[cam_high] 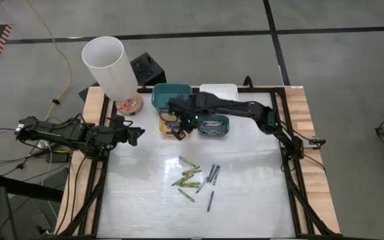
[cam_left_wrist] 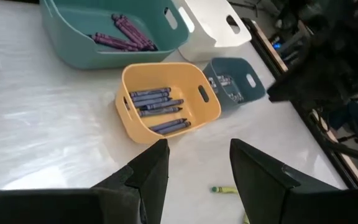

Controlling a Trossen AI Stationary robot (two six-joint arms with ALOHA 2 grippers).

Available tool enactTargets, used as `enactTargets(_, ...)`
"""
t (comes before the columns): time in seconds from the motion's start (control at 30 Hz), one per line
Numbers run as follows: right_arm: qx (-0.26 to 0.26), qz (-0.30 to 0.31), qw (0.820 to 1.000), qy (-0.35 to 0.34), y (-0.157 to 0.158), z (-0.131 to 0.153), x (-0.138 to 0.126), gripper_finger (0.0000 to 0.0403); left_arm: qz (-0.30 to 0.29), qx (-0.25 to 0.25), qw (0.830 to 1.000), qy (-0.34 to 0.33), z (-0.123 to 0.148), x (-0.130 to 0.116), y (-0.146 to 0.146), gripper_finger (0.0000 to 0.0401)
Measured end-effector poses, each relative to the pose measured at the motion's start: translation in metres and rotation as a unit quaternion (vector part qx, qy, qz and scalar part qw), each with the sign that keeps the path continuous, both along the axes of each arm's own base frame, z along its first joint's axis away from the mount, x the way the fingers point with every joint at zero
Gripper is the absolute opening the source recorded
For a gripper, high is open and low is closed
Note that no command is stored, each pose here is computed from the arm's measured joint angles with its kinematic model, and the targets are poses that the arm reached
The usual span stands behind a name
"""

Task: Sort crayons
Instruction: Put the blue crayon into the yellow bin

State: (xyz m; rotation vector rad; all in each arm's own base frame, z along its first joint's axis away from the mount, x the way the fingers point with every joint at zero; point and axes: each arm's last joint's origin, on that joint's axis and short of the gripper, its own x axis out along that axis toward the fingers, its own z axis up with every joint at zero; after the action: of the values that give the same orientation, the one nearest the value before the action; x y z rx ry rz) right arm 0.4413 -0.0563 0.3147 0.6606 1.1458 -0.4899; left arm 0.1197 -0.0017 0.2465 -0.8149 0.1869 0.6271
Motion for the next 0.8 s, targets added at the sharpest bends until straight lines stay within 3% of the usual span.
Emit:
enactTargets(0.13, 0.002, -0.064, 0.996, 0.058, 0.041, -0.005, -0.007, 0.0055, -0.017, -0.009, 1.000, 0.001, 0.000, 0.000, -0.001, 0.0160)
enactTargets(0.37, 0.015, -0.162, 0.983, 0.083, 0.125, -0.010, -0.017, 0.0055, -0.070, -0.001, 0.997, 0.018, -0.001, 0.001, -0.003, 0.0160)
enactTargets(0.57, 0.030, -0.257, 0.962, 0.087, 0.192, -0.011, -0.038, 0.0055, -0.085, 0.000, 0.996, 0.022, -0.001, 0.001, -0.004, 0.0160)
enactTargets(0.8, 0.043, -0.349, 0.931, 0.096, 0.245, -0.027, -0.061, 0.0056, -0.088, 0.008, 0.996, 0.025, -0.001, 0.001, -0.004, 0.0160)
